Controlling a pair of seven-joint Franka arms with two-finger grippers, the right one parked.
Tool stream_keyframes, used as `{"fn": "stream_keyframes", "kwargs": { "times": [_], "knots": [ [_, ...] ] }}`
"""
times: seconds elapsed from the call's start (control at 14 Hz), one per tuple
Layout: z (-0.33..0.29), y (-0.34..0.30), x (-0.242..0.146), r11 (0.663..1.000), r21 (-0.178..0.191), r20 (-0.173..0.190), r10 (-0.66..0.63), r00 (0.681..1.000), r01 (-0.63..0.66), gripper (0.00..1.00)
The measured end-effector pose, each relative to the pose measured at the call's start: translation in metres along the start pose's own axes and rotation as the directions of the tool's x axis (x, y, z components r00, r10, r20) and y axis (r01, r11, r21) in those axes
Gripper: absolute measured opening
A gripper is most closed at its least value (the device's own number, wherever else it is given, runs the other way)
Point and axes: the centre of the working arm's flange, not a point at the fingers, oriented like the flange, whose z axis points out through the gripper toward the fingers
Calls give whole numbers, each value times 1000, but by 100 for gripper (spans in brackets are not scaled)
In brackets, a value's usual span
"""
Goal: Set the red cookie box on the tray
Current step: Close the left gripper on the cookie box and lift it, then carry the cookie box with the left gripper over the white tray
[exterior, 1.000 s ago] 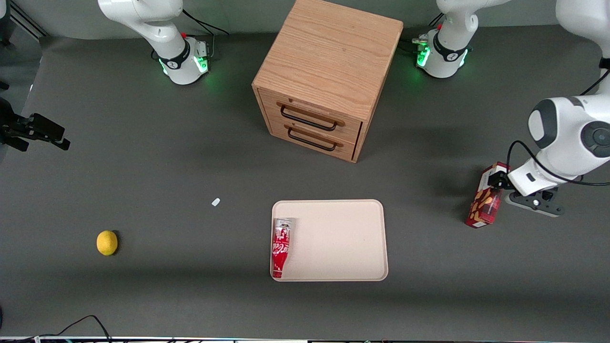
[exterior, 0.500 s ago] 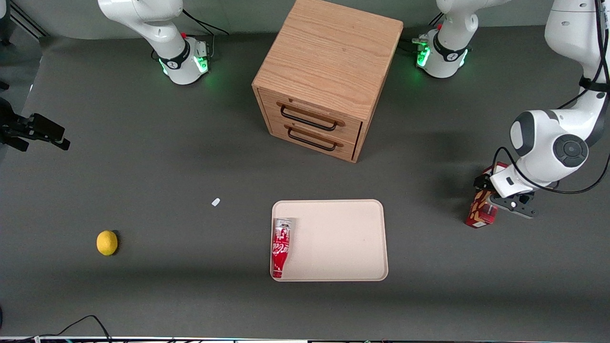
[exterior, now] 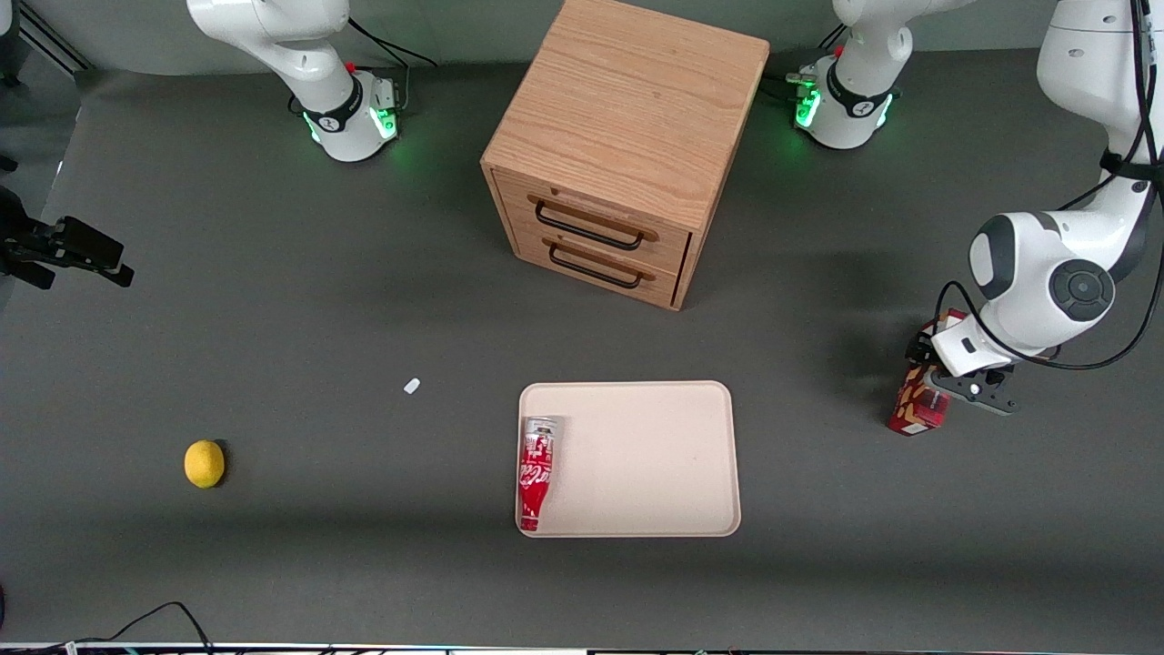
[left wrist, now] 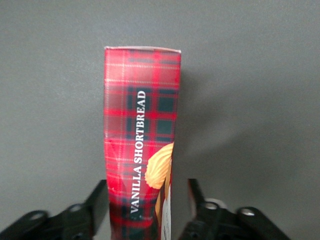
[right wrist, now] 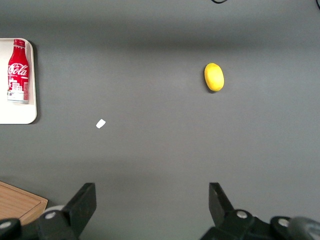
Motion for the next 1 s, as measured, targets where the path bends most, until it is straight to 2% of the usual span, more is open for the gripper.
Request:
{"fn": "stream_keyframes", "kwargs": {
  "times": [0.07, 0.29, 0.64, 0.79, 1.0],
  "knots": [
    [2, 0, 0, 1000, -2, 2, 0, 1000, 0, 49],
    [2, 0, 0, 1000, -2, 2, 0, 1000, 0, 19],
    [-22, -10, 10, 1000, 19, -26, -9, 1000, 9, 17],
    [-61, -19, 19, 999, 30, -18, -34, 999, 35, 15],
    [-128, -18, 38, 996, 51, -29, -71, 997, 73, 14]
  ]
}}
